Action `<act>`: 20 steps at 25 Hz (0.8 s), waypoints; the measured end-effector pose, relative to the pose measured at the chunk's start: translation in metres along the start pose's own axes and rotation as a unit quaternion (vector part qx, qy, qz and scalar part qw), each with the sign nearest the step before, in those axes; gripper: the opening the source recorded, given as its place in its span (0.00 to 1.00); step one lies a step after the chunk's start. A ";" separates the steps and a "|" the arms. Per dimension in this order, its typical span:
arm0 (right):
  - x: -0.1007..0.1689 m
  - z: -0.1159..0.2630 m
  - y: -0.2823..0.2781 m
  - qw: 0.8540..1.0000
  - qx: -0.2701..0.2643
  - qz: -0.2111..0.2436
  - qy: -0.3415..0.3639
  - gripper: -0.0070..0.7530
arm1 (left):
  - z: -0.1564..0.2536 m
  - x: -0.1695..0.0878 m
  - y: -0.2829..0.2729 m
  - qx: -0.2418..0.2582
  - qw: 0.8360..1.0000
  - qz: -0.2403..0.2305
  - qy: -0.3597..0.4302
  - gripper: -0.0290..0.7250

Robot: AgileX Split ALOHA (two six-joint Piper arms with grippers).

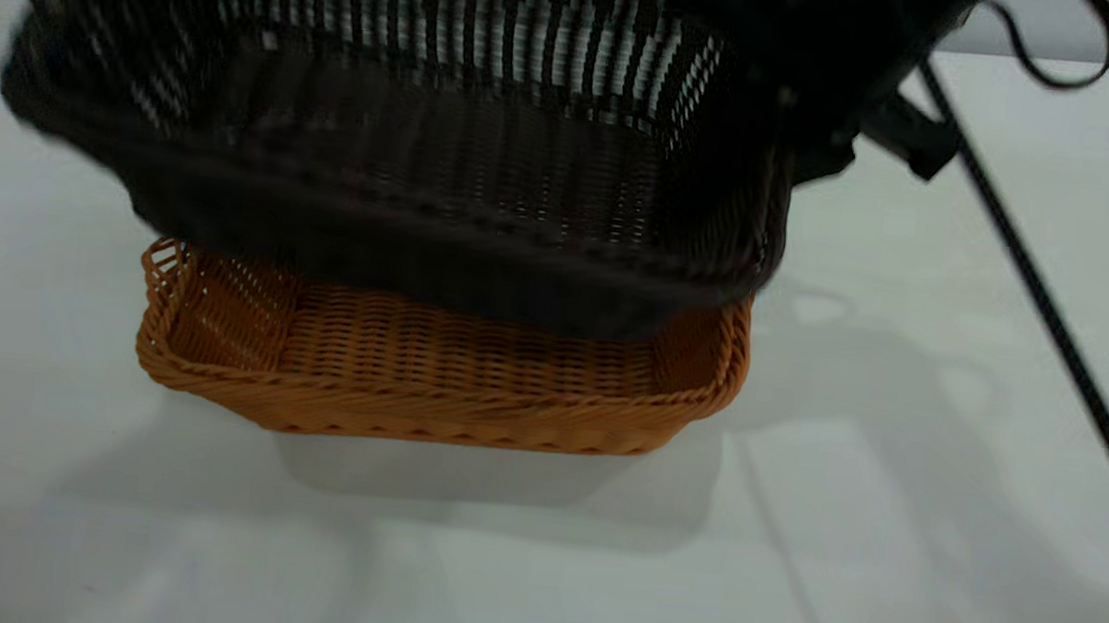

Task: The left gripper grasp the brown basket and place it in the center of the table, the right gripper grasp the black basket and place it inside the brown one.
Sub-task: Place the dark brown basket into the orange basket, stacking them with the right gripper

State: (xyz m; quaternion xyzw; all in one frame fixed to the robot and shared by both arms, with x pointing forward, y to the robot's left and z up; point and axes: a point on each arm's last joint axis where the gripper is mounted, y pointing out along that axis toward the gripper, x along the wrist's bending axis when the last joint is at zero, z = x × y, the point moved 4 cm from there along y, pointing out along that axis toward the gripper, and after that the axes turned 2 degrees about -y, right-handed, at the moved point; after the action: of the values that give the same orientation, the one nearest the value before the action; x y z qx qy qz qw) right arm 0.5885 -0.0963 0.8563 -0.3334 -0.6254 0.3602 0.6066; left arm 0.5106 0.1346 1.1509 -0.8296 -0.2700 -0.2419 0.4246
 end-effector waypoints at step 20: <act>-0.020 0.001 0.024 0.999 0.022 0.023 -0.041 0.51 | 0.001 -0.001 0.000 0.002 1.000 0.003 -0.007 0.64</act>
State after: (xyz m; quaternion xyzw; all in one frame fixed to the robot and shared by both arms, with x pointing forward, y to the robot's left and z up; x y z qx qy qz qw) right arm 0.5880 -0.1006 0.8251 -0.3192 -0.6335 0.4013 0.5795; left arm 0.5105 0.1348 1.1499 -0.8310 -0.2714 -0.2342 0.4253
